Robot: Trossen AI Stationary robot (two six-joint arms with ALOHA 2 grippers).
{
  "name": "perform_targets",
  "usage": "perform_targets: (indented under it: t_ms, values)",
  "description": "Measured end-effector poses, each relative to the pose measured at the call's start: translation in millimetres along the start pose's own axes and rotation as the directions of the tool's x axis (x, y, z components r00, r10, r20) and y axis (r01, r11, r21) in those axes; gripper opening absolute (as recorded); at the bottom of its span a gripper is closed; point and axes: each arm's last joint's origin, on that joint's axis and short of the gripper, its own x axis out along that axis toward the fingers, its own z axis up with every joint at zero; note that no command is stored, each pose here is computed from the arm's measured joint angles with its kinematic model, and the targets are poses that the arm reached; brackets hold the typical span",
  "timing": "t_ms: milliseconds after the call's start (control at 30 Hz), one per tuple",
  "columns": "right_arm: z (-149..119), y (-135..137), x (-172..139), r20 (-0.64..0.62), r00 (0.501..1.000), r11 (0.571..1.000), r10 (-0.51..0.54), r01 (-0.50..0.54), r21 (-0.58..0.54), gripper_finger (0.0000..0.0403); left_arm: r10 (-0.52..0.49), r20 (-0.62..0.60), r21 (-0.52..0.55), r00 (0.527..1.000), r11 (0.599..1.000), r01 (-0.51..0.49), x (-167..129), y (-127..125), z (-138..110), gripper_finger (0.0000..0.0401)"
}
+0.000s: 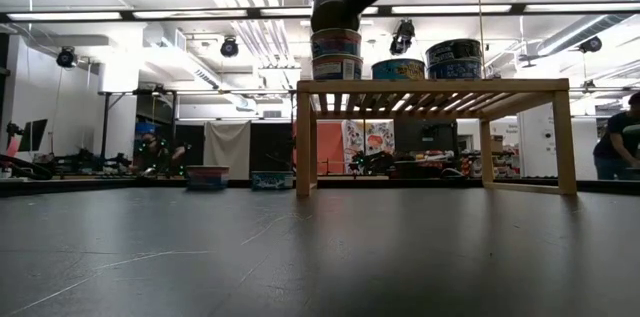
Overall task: Stack canned seafood by type on shelf
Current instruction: Stack the blue-pink tuna can on top of the blue-pink tuna can on the shelf
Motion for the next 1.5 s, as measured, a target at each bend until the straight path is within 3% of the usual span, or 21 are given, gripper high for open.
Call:
perform_targets:
  t_ms: [533, 767, 1500]
  values:
    - [-2.2, 0.3, 0.5, -0.017, 1.000, 0.999, 0.012, -0.011, 0.042, 0.0324, 0.001, 0.000, 0.000, 1.000, 1.000, -0.001, 0.0, 0.0, 0.0, 0.0361]
    - [-5.5, -5.1, 4.5, -0.032, 0.999, 0.994, 0.004, -0.001, 0.105, 0.0330, 0.001, 0.000, 0.000, 1.000, 1.000, -0.001, 0.0, 0.0, 0.0, 0.0361]
    - [-8.9, -11.3, -3.6, -0.066, 0.998, 0.987, 0.023, -0.012, 0.162, 0.0354, 0.002, 0.000, 0.000, 1.000, 1.000, -0.002, 0.1, 0.0, 0.0, 0.0361]
